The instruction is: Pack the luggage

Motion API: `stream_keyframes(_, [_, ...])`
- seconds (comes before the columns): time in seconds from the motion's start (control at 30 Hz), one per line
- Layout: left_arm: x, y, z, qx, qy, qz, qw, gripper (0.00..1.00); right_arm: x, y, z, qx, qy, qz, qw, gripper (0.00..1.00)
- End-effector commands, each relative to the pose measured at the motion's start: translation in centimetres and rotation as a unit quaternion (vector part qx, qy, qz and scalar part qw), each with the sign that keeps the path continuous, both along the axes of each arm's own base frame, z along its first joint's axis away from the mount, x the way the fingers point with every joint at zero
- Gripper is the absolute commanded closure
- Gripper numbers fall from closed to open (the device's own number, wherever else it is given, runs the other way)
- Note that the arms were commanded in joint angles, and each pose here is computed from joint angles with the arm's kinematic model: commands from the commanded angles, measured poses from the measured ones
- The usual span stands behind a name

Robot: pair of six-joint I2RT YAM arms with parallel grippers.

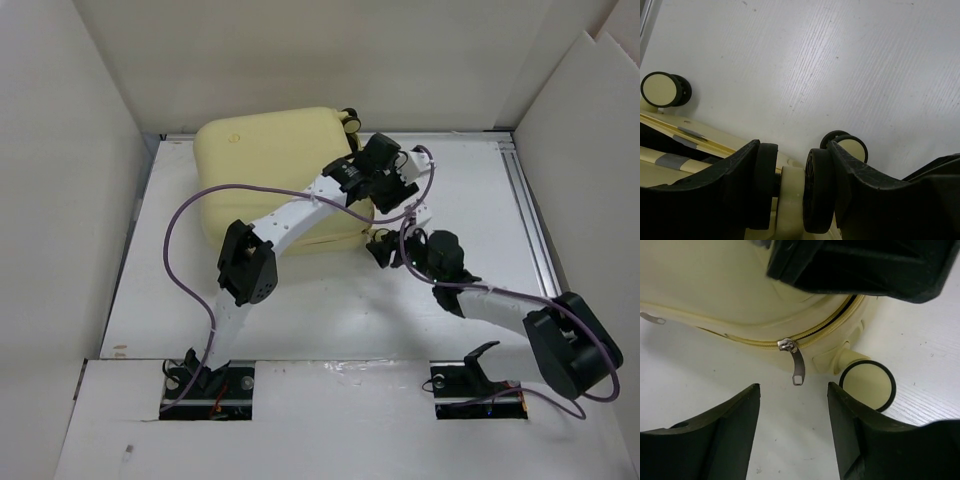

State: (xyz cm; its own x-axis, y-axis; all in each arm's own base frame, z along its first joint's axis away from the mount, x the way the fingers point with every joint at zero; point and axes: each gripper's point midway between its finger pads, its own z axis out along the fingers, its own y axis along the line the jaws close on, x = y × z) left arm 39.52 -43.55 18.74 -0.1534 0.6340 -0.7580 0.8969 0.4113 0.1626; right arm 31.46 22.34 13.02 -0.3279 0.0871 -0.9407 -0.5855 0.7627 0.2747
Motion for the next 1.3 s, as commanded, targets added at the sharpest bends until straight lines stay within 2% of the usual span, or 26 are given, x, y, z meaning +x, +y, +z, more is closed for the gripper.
stream_keyframes(0.0, [0.4,1.2,6.8,-0.056,-0.031,0.055,0.996,1.0,-0.6,-0.2,5.6,0.092,-0.108,0.002,0.99,0.38])
stream_keyframes(0.03, [0.3,1.2,6.8,-0.059,-0.028,0.058,0.996,1.0,-0.7,-0.4,5.2,0.09,-0.105,-0.004,0.99,0.33])
stream_keyframes(0.13, [0.3,1.4,7.3,-0.063,-0.03,0.064,0.996,1.0,-0.5,-0.7,4.8,0.064,-0.131,-0.002,0.989,0.27])
stream_keyframes(0.2, [0.3,1.4,7.3,-0.065,-0.027,0.066,0.995,1.0,-1.0,-0.8,3.9,0.053,-0.146,0.006,0.988,0.25])
stream_keyframes(0.27, [0.4,1.3,7.8,-0.069,-0.031,0.066,0.995,1.0,-1.4,-1.1,5.4,0.073,-0.194,-0.001,0.978,0.25])
stream_keyframes(0.3, [0.5,1.2,7.3,-0.066,-0.028,0.066,0.995,1.0,-1.9,-1.0,4.1,0.058,-0.196,0.005,0.979,0.24])
stream_keyframes(0.37, [0.4,1.2,7.3,-0.068,-0.025,0.069,0.995,1.0,-1.7,-0.8,4.7,0.066,-0.22,0.003,0.973,0.24])
stream_keyframes(0.53, [0.4,1.2,7.3,-0.068,-0.025,0.069,0.995,1.0,-0.8,1.7,3.7,0.081,-0.212,0.051,0.973,0.31])
stream_keyframes(0.6, [0.4,1.2,7.3,-0.068,-0.025,0.069,0.995,1.0,-0.8,1.7,5.2,0.11,-0.238,0.041,0.964,0.34])
stream_keyframes(0.73, [0.3,1.1,7.3,-0.07,-0.023,0.065,0.995,1.0,-0.6,1.6,5.4,0.133,-0.242,0.032,0.961,0.37])
stream_keyframes(1.03, [0.3,1.1,7.3,-0.07,-0.023,0.065,0.995,1.0,-0.7,1.3,8.7,0.148,-0.285,0.031,0.947,0.34])
stream_keyframes(1.27, [0.5,1.1,6.8,-0.065,-0.022,0.069,0.995,1.0,0.8,1.1,10.2,0.136,-0.295,0.014,0.946,0.32])
